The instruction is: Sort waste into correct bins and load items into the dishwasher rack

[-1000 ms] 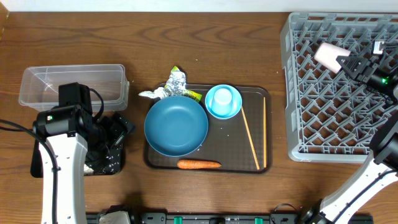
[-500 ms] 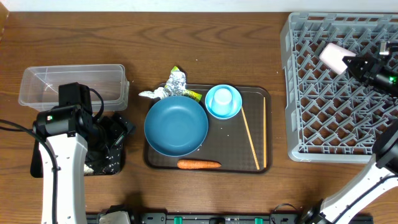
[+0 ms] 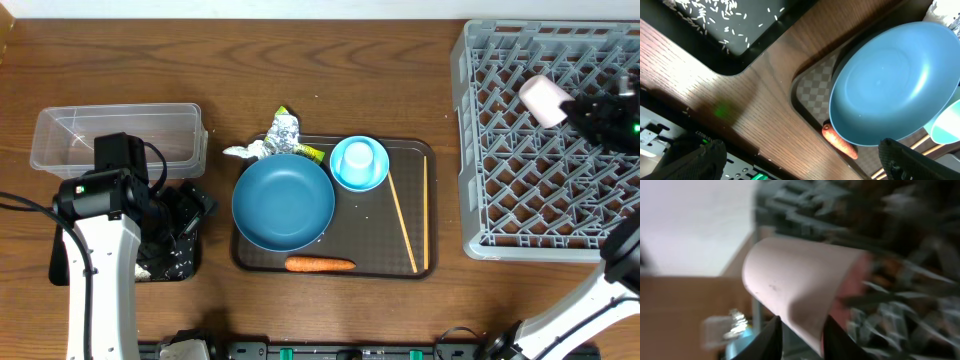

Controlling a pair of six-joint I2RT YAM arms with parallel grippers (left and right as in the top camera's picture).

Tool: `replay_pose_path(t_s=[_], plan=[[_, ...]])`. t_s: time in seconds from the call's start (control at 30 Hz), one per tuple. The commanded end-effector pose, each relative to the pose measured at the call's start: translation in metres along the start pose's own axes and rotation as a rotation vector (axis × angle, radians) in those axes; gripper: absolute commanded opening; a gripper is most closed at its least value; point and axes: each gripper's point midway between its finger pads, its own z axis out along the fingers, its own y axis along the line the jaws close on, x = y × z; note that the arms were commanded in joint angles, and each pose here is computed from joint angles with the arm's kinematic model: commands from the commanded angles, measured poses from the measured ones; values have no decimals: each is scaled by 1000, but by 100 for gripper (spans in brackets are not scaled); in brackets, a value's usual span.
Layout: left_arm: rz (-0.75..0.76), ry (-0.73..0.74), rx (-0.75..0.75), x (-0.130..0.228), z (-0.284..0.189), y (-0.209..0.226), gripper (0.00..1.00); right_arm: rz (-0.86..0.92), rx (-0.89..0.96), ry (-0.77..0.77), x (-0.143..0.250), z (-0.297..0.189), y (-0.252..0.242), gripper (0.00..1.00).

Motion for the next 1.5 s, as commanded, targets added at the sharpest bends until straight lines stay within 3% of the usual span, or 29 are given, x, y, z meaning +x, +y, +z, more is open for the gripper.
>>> replay_pose_path(t_s=[0.0,0.07,0.17,0.3,0.5,0.6,0.7,0.83,1.13,1.33,1.47], plan=[[3,-14,-2,-3,-3,0,100,-8,236,-101,-17,-39,-8,30],[3,-14,-2,-3,-3,0,100,10,298,-133,-19,-53,-5,30],[3,-14,-2,-3,-3,0,100,26,395,-195,-22,-78,5,48],[3,-14,-2,-3,-3,0,100,-11,414,-273,-27,-102,36,58],[3,-14,-2,-3,-3,0,100,-105,399,-356,-24,-123,96,63],[3,-14,-2,-3,-3,0,100,-144,498,-359,-16,-117,105,62],[3,-14,-2,-3,-3,0,100,-211,598,-292,1,-91,113,47],[3,-14,-2,-3,-3,0,100,-382,556,-154,34,-38,150,46],[3,-14,-2,-3,-3,0,100,-814,369,128,149,62,246,70],[3,-14,-2,-3,-3,0,100,-886,437,216,200,109,250,95],[3,-14,-2,-3,-3,0,100,-889,482,271,224,140,237,99]])
